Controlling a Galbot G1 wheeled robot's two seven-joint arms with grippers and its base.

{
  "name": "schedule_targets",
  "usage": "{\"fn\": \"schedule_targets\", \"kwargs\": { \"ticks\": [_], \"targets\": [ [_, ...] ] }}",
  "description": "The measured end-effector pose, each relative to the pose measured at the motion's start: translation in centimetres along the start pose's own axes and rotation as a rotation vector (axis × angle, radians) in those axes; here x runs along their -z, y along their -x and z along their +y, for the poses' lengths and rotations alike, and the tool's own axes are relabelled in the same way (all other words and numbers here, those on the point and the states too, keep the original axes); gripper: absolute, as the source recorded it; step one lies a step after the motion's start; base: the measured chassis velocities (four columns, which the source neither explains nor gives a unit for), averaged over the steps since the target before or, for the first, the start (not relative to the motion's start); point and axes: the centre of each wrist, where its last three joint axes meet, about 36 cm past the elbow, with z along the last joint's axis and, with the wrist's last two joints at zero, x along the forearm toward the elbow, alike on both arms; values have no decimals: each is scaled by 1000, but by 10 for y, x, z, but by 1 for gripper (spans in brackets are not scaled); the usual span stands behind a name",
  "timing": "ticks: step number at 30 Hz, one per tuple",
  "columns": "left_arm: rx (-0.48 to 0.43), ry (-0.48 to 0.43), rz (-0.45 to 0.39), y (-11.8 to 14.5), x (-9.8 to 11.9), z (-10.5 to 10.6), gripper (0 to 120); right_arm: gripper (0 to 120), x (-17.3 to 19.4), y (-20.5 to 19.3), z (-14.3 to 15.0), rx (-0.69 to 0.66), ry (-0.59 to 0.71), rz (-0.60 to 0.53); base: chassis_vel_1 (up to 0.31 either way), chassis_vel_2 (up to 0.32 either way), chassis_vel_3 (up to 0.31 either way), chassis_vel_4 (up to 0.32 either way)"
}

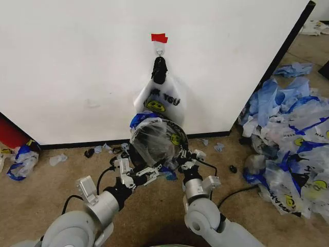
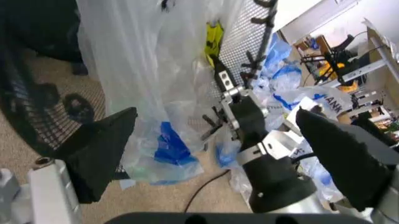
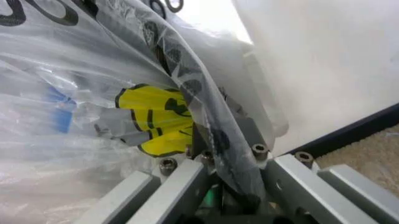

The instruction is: Pick up the garbage bag from the wall and place it over the trash bin.

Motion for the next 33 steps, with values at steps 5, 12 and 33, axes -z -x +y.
{"fn": "schedule_targets", "kwargs": {
  "ticks": [5,12,33],
  "targets": [
    [12,0,-10,5,-2,6,100,0,3,-2,0,9,-2,-1,0,0,0,0],
    [27,8,-22,7,-1,9,100,0,7,-5,-1,26,-7,-3,0,0,0,0],
    [65,9,-42,5,3,11,100,0,7,-12,-1,41,-17,2,0,0,0,0]
  ]
}}
